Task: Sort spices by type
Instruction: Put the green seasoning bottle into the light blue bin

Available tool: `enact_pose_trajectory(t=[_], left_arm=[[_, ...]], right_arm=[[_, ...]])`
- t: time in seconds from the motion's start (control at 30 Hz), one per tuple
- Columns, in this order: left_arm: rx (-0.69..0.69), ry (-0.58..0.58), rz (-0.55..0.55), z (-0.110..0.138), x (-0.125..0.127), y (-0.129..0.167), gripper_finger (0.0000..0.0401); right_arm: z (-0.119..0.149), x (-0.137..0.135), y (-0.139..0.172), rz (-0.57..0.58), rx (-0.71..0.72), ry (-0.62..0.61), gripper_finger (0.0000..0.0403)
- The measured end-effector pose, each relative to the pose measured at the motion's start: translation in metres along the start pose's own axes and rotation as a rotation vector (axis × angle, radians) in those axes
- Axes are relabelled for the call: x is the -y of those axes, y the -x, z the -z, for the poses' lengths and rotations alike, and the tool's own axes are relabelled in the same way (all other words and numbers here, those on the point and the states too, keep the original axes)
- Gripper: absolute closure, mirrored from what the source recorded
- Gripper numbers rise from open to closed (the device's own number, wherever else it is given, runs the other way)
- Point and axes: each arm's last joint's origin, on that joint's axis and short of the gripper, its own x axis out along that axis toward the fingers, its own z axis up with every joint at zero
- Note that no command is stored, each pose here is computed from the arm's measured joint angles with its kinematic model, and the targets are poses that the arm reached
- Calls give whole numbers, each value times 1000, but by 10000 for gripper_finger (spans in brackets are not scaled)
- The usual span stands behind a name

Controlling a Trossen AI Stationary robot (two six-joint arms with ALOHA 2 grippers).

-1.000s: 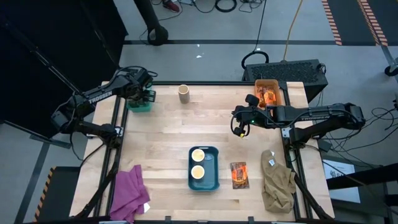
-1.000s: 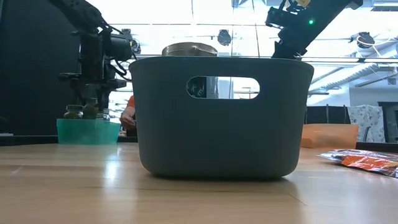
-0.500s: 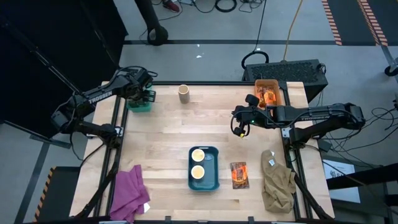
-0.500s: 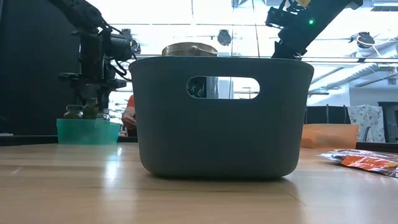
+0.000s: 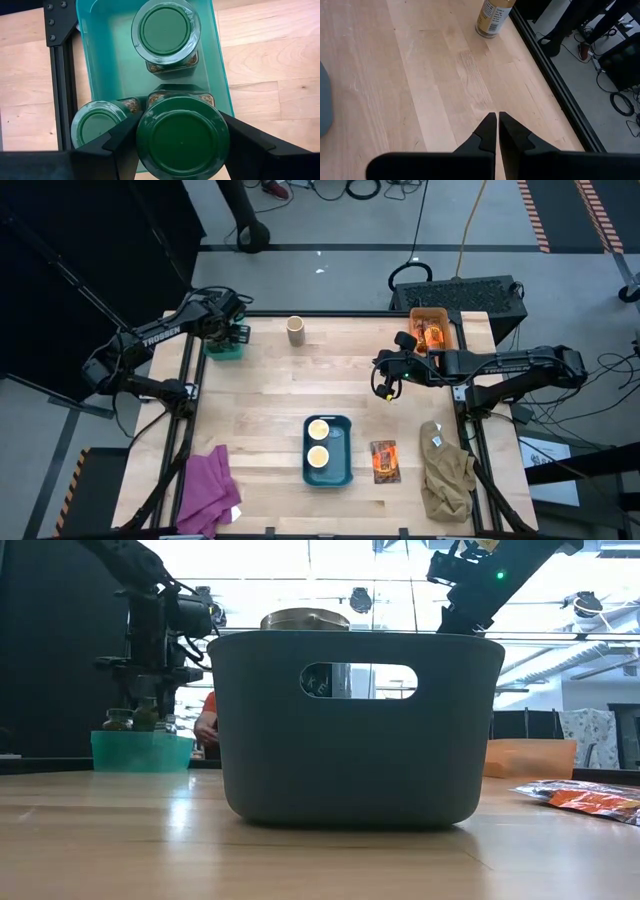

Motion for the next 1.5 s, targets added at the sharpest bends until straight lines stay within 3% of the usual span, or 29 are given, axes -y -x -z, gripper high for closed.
enact_pose_trajectory(t=[1.5], left_arm=[[-2,-52,25,4,7,2,168]], right_arm=[[0,0,0,0,0,0,403]])
